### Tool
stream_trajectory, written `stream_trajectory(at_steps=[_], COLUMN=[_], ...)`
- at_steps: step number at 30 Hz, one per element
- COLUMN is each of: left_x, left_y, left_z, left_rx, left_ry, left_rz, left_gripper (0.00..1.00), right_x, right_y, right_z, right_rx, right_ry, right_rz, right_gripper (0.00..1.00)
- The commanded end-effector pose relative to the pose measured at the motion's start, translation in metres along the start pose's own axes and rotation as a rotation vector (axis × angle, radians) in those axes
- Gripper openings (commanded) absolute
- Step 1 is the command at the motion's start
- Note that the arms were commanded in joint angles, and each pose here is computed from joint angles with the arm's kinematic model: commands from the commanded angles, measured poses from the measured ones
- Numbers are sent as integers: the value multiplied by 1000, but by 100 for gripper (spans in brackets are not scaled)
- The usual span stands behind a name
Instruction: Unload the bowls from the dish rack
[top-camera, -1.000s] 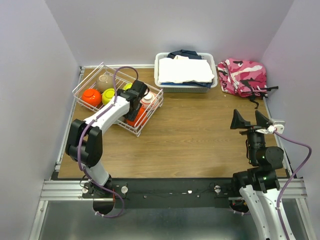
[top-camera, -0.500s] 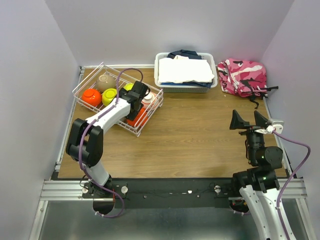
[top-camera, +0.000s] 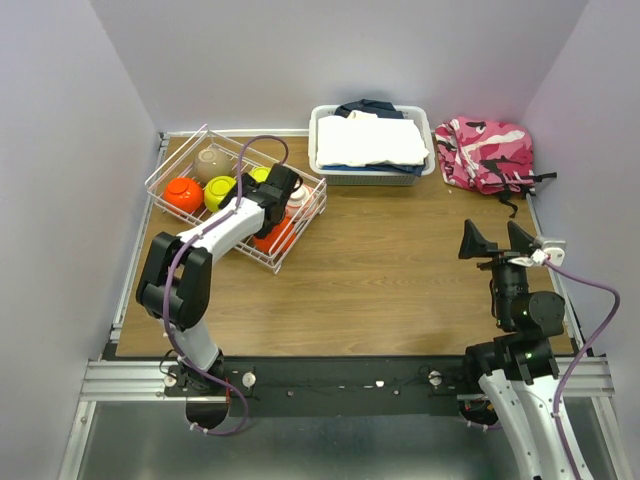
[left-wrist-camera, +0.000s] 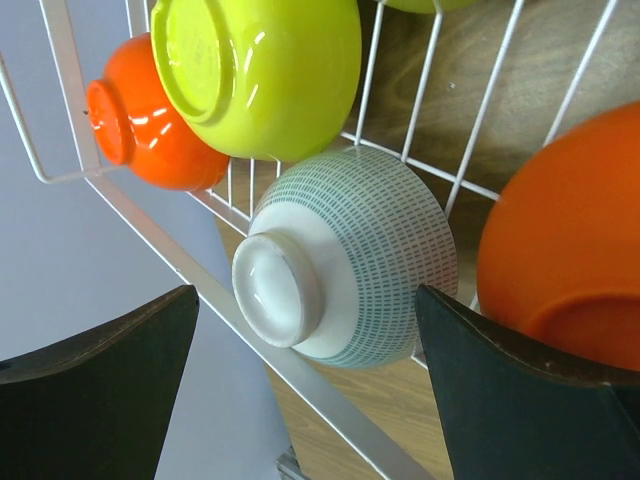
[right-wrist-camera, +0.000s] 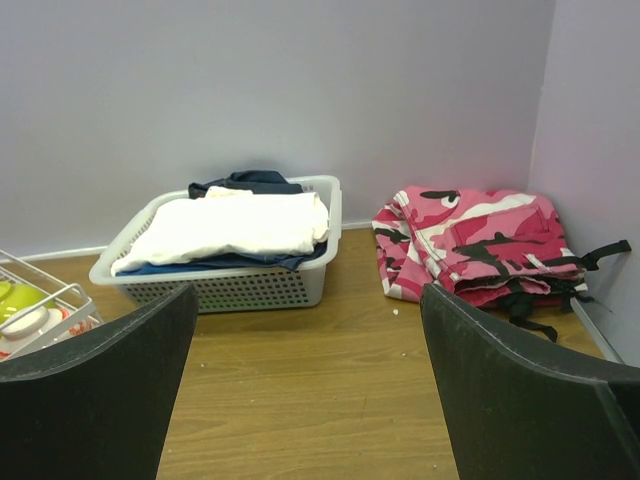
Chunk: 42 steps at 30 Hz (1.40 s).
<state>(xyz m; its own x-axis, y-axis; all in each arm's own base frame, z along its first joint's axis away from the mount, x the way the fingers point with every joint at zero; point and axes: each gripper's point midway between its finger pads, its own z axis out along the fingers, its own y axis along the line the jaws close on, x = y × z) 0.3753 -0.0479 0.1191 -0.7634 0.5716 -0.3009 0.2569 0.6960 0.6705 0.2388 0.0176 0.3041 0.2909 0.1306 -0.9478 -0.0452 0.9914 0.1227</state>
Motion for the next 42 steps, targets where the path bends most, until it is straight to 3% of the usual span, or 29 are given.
stream_trajectory(at_steps=[1, 8, 16, 26, 42], left_x=[14, 1, -16, -31, -44], left_y=[-31, -7, 7, 26, 39], left_z=[15, 7, -18, -52, -44], left_rx=[35, -51, -10, -4, -56], left_ry=[52, 8, -38, -68, 14], left_rz=[54, -57, -216, -589, -727], left_gripper=[99, 99, 99, 99, 99], right_x=[12, 13, 14, 14, 11], right_y=[-1, 0, 0, 1, 4], right_z=[0, 0, 1, 0, -2], right_rx=[1, -2, -2, -6, -21], right_ry=[36, 35, 38, 41, 37], right_rz=[-17, -17, -17, -11, -4], right_gripper=[100, 100, 100, 100, 100])
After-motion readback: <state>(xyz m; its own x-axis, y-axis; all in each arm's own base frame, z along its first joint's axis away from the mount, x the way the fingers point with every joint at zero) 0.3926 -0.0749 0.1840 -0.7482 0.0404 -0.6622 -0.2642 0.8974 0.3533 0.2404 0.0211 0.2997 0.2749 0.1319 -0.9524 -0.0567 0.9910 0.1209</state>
